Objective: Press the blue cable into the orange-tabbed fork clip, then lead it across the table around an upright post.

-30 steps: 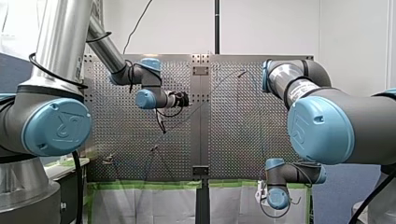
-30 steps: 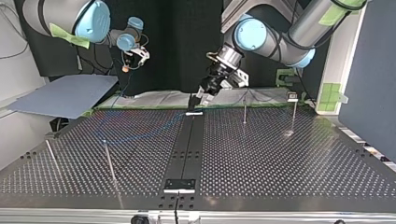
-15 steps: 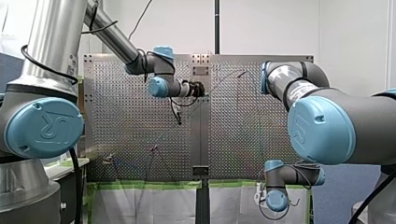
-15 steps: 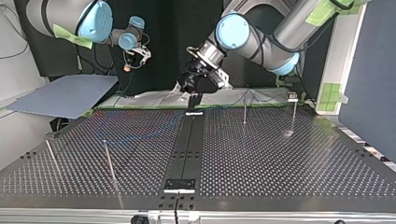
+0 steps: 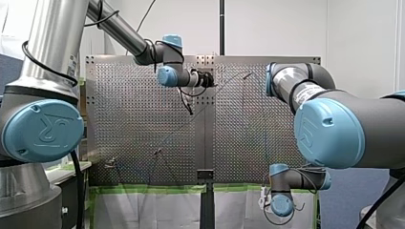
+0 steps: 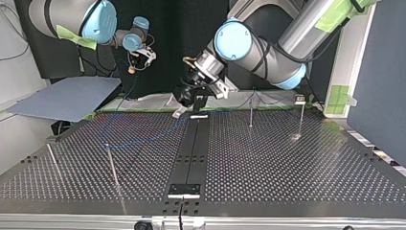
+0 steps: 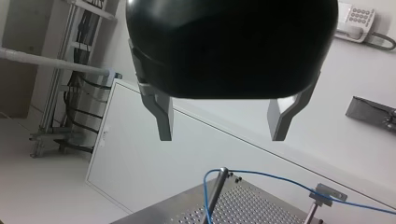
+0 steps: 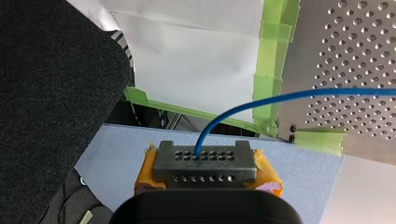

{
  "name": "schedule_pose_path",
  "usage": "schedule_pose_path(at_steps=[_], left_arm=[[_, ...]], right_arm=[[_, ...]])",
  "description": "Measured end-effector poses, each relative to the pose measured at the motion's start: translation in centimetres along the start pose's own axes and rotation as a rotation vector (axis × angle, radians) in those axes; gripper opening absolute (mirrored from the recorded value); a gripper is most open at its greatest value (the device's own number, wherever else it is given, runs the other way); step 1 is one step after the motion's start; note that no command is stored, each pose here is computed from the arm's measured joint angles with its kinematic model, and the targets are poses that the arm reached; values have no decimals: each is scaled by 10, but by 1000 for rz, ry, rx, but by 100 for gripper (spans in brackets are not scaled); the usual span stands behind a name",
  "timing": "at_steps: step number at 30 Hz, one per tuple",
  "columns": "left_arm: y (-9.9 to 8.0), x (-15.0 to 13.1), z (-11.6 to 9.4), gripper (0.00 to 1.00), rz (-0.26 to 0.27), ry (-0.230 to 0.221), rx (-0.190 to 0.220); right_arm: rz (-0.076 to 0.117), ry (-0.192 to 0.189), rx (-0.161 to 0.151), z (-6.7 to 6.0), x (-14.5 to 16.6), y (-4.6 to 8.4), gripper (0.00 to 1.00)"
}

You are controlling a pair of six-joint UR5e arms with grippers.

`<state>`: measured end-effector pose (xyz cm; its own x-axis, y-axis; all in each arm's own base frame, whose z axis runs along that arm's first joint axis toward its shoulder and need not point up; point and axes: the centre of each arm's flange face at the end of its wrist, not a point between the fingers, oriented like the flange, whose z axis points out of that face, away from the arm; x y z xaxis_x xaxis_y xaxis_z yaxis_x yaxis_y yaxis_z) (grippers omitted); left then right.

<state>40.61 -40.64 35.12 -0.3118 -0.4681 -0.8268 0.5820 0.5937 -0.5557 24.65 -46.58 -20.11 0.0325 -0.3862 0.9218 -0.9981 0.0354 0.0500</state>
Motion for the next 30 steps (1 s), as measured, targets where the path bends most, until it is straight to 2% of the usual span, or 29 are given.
schedule_pose_path(at_steps=[7, 12, 18, 21, 30], left_arm=[[-10, -9, 6, 100, -7, -3, 15], [-21, -19, 15, 100, -27, -16, 45], [-27, -14, 31, 100, -39, 11, 61], [-31, -16, 40, 100, -35, 10, 72], [-51, -38, 54, 100, -37, -3, 106]], right_arm=[[-4, 3, 3, 2, 1, -2, 0], [-7, 3, 5, 2, 2, -4, 0], [-7, 3, 6, 2, 2, -4, 0], [-7, 3, 6, 2, 2, -4, 0], [-8, 4, 8, 3, 3, -6, 0]])
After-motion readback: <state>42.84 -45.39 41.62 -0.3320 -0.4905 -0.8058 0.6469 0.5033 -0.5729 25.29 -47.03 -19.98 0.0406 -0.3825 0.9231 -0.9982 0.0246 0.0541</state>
